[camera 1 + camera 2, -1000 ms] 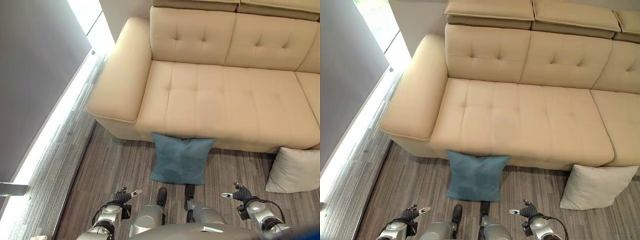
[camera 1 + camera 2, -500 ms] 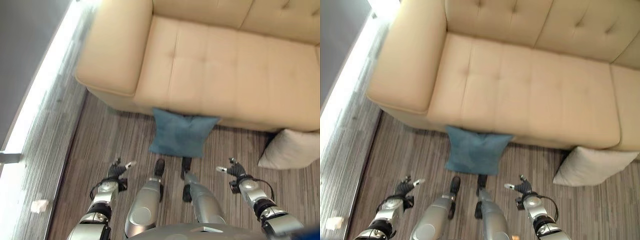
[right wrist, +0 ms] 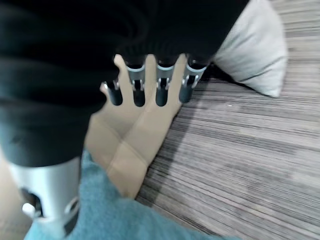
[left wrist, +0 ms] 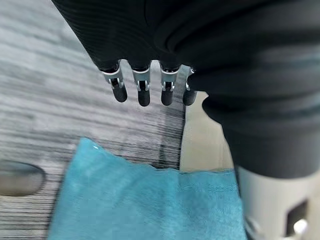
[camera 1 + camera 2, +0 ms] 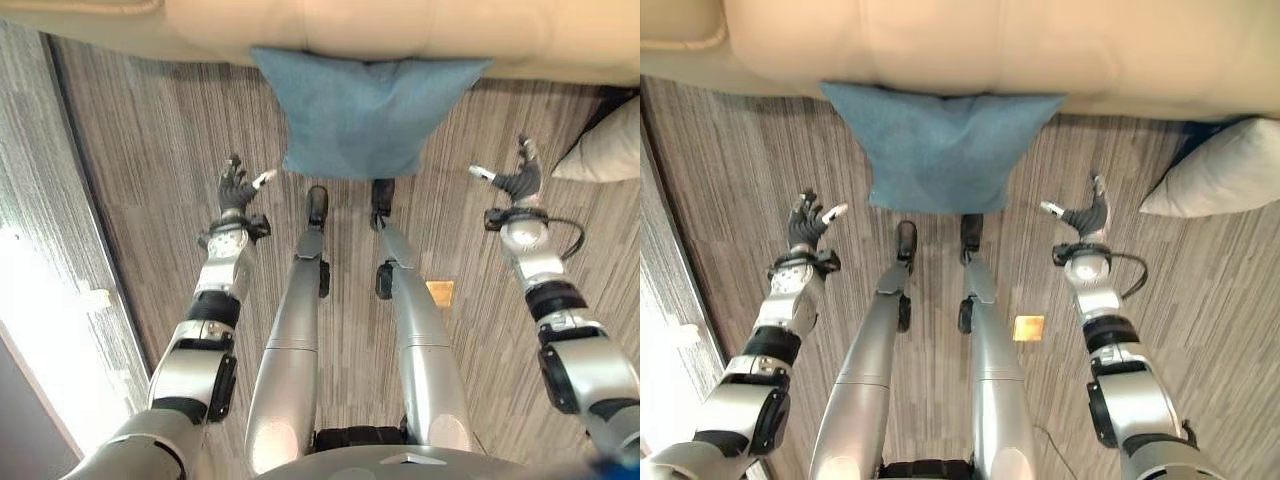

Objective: Pick up all the scattered cushions and arrange them neatly on the sofa.

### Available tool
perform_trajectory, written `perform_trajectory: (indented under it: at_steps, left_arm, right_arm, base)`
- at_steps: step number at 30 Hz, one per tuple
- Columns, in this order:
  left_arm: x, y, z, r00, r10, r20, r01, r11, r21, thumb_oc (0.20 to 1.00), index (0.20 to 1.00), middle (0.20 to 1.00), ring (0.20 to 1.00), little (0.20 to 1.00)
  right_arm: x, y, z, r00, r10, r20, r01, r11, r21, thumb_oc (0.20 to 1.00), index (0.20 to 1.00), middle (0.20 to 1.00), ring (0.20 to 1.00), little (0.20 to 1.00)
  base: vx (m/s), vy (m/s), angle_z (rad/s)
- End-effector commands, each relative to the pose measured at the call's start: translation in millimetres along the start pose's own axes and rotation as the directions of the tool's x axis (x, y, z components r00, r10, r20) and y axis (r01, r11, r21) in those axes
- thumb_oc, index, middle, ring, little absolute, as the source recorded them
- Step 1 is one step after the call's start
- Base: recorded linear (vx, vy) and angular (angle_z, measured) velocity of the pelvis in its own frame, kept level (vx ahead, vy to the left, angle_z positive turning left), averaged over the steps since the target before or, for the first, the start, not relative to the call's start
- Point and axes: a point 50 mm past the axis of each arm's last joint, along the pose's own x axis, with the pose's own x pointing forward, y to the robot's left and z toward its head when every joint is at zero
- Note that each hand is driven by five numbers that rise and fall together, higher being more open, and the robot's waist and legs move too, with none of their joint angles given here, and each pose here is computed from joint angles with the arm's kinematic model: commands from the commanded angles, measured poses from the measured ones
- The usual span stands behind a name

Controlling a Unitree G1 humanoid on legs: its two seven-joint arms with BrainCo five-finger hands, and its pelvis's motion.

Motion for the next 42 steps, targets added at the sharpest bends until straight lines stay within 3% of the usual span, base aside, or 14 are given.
perform_trajectory:
  at_steps: [1,2,9,17,22,28,29,30,31,32,37,42]
  left_arm:
    - [-3.3,29.9,9.0,0.993,0.094,0.067,-0.094,0.996,-0.008,1.000,1.000,1.000,1.000,1.000]
    - [5.5,28.8,31.7,0.986,0.101,0.133,-0.103,0.995,0.008,1.000,1.000,1.000,1.000,1.000]
    - [21.4,26.3,82.1,0.960,0.095,0.262,-0.101,0.995,0.010,1.000,1.000,1.000,1.000,1.000]
    - [27.4,-1.1,139.4,0.915,0.020,0.404,0.001,0.999,-0.053,1.000,1.000,1.000,1.000,1.000]
    - [23.2,-32.5,174.0,0.865,-0.075,0.496,0.114,0.992,-0.049,1.000,1.000,1.000,1.000,1.000]
    - [14.2,-77.9,205.2,0.800,-0.203,0.565,0.186,0.978,0.088,1.000,1.000,1.000,1.000,1.000]
    - [6.3,-96.4,221.2,0.760,-0.230,0.608,0.215,0.972,0.099,1.000,1.000,1.000,1.000,1.000]
    - [4.6,-98.5,223.9,0.753,-0.231,0.617,0.222,0.971,0.093,1.000,1.000,1.000,1.000,1.000]
    - [-1.8,-108.2,229.7,0.733,-0.236,0.638,0.260,0.964,0.058,0.504,0.504,0.504,0.504,0.504]
    - [-4.6,-111.1,232.5,0.724,-0.236,0.648,0.277,0.960,0.040,0.200,0.200,0.200,0.200,0.200]
    - [-20.0,-115.3,225.6,0.705,-0.223,0.673,0.391,0.914,-0.106,0.200,0.200,0.200,0.200,0.200]
    - [-37.9,-110.9,184.7,0.726,-0.238,0.645,0.461,0.864,-0.200,0.200,0.200,0.200,0.200,0.200]
  right_arm:
    - [-1.0,-20.8,-0.1,0.998,-0.047,0.046,0.047,0.999,-0.005,1.000,1.000,1.000,1.000,1.000]
    - [7.9,-21.4,20.3,0.994,-0.035,0.099,0.033,0.999,0.020,1.000,1.000,1.000,1.000,1.000]
    - [20.9,-15.4,65.1,0.976,-0.021,0.217,0.006,0.997,0.072,1.000,1.000,1.000,1.000,1.000]
    - [30.7,-7.6,116.9,0.939,-0.014,0.342,-0.031,0.991,0.127,1.000,1.000,1.000,1.000,1.000]
    - [29.9,7.2,167.6,0.889,0.018,0.458,-0.115,0.976,0.185,1.000,1.000,1.000,1.000,1.000]
    - [10.2,49.0,227.6,0.792,0.123,0.598,-0.259,0.955,0.147,1.000,1.000,1.000,1.000,1.000]
    - [1.0,61.4,245.8,0.767,0.135,0.627,-0.308,0.935,0.175,0.865,0.865,0.865,0.865,0.865]
    - [-1.5,64.1,250.1,0.759,0.140,0.636,-0.320,0.931,0.177,0.438,0.438,0.438,0.438,0.438]
    - [-9.6,71.5,262.0,0.736,0.149,0.660,-0.358,0.913,0.194,0.200,0.200,0.200,0.200,0.200]
    - [-11.9,72.4,266.7,0.727,0.147,0.671,-0.368,0.908,0.200,0.200,0.200,0.200,0.200,0.200]
    - [-28.2,70.6,275.7,0.692,0.087,0.717,-0.430,0.848,0.311,0.200,0.200,0.200,0.200,0.200]
    - [-30.1,62.0,232.2,0.726,0.081,0.683,-0.415,0.843,0.342,0.200,0.200,0.200,0.200,0.200]
  base:
    - [0.05,-0.053,0.05]
    - [0.04,-0.066,0.11]
    - [0.07,-0.018,0.04]
    - [0.07,0.006,-0.03]
    - [0.05,0.002,0.00]
    - [0.01,-0.014,-0.02]
    - [0.00,-0.028,-0.05]
    - [0.00,-0.039,-0.04]
    - [0.00,0.000,0.00]
    - [-0.02,-0.038,0.04]
    - [-0.05,-0.060,0.04]
    - [-0.09,-0.079,0.14]
